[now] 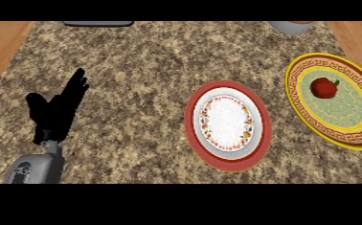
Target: Pick the bell pepper from the plate and place it in the plate
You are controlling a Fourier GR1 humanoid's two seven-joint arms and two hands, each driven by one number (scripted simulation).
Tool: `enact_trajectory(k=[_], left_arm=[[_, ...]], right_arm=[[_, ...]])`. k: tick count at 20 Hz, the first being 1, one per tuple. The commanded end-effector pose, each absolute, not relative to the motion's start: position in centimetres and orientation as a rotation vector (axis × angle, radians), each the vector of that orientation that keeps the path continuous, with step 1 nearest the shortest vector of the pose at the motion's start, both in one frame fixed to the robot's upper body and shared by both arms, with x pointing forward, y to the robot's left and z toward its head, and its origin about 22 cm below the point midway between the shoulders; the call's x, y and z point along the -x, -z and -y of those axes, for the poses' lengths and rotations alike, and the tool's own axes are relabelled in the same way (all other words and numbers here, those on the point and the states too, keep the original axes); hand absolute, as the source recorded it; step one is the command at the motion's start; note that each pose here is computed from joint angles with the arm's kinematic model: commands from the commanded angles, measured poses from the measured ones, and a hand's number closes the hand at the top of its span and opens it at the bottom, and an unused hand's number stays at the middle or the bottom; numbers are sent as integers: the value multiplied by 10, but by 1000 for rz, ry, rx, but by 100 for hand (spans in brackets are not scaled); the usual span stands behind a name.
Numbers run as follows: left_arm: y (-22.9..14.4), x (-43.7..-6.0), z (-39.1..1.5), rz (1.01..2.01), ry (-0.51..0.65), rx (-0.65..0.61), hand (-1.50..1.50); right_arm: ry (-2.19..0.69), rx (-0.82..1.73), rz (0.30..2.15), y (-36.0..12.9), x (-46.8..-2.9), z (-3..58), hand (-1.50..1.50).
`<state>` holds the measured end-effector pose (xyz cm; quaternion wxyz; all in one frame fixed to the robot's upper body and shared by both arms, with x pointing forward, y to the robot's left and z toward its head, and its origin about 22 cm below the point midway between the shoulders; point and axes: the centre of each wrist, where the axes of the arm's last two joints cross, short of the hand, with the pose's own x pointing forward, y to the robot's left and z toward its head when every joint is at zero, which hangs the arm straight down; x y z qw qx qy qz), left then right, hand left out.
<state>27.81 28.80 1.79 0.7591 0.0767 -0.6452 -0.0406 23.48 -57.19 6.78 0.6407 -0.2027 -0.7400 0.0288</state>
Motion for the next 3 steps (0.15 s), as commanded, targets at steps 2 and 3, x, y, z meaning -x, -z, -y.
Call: enact_trajectory(k=[2,3], left_arm=[[-35,-290,-281,1413,100,-180,0],[-24,-296,-299,1417,85,-156,0]], right_arm=[[-111,434,1703,-55,-213,582,-150],[-100,435,1701,-45,-213,578,-150]])
